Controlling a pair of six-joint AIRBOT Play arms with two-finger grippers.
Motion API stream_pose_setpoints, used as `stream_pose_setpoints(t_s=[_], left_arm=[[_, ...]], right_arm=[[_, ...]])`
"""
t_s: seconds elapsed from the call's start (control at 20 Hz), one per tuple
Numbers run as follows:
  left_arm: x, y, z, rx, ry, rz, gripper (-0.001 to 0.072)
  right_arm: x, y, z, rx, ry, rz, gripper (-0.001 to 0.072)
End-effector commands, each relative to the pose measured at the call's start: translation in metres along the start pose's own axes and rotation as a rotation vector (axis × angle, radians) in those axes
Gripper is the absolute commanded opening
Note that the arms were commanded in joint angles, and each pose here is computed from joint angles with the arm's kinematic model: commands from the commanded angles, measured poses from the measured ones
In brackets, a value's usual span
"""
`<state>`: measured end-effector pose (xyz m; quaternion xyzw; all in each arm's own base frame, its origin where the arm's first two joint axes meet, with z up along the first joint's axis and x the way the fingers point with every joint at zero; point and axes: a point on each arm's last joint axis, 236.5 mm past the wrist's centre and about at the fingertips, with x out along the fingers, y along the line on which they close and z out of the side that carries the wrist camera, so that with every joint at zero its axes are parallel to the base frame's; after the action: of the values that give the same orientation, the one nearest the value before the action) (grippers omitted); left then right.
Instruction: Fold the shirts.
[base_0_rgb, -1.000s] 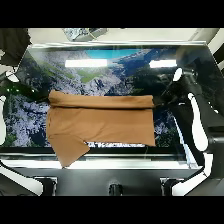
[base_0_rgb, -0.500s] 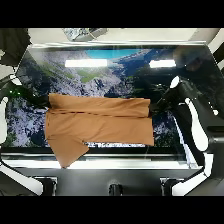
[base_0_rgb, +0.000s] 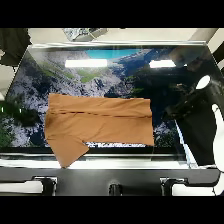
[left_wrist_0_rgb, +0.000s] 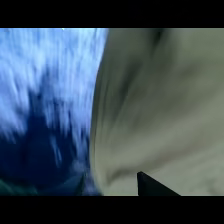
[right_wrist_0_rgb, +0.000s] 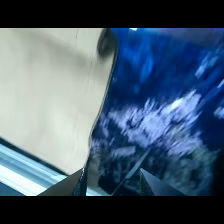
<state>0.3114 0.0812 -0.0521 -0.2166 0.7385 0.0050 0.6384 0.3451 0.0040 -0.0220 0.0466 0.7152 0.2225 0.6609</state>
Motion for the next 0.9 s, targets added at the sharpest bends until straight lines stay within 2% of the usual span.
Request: stream_pose_setpoints(t_s=[0.0, 0.25, 0.4, 0.45, 0.55, 0.6, 0.65, 0.75, 0.85], left_arm=[[0.056, 0.001, -0.080, -0.049, 0.002, -0.101, 0.0398], [0.084, -0.018, -0.096, -0.072, -0.043, -0.194, 0.0397], [0.094, -0.021, -0.098, -0.071, -0.046, -0.188, 0.0387], [0.098, -0.021, -0.098, -0.072, -0.050, -0.183, 0.0357], [0.102, -0.018, -0.098, -0.090, -0.059, -0.176, 0.0212], [0.101, -0.018, -0.097, -0.091, -0.060, -0.176, 0.0093], [0.101, -0.018, -0.097, -0.087, -0.063, -0.176, 0.0030], [0.100, -0.018, -0.095, -0.085, -0.068, -0.175, 0.0030], [0.098, -0.018, -0.094, -0.083, -0.071, -0.174, 0.0030]], right_arm=[[0.024, 0.009, -0.025, 0.005, -0.014, 0.047, 0.0436], [0.032, 0.008, -0.028, 0.003, -0.007, 0.049, 0.0436], [0.036, 0.008, -0.032, 0.003, 0.006, 0.053, 0.0437], [0.040, 0.009, -0.037, 0.009, 0.020, 0.062, 0.0437], [0.052, 0.013, -0.051, 0.025, 0.056, 0.084, 0.0438], [0.058, 0.016, -0.058, 0.033, 0.064, 0.097, 0.0438], [0.065, 0.021, -0.063, 0.045, 0.061, 0.115, 0.0440], [0.083, 0.039, -0.072, 0.064, 0.035, 0.185, 0.0494], [0.099, 0.046, -0.075, 0.106, 0.013, 0.223, 0.0494]])
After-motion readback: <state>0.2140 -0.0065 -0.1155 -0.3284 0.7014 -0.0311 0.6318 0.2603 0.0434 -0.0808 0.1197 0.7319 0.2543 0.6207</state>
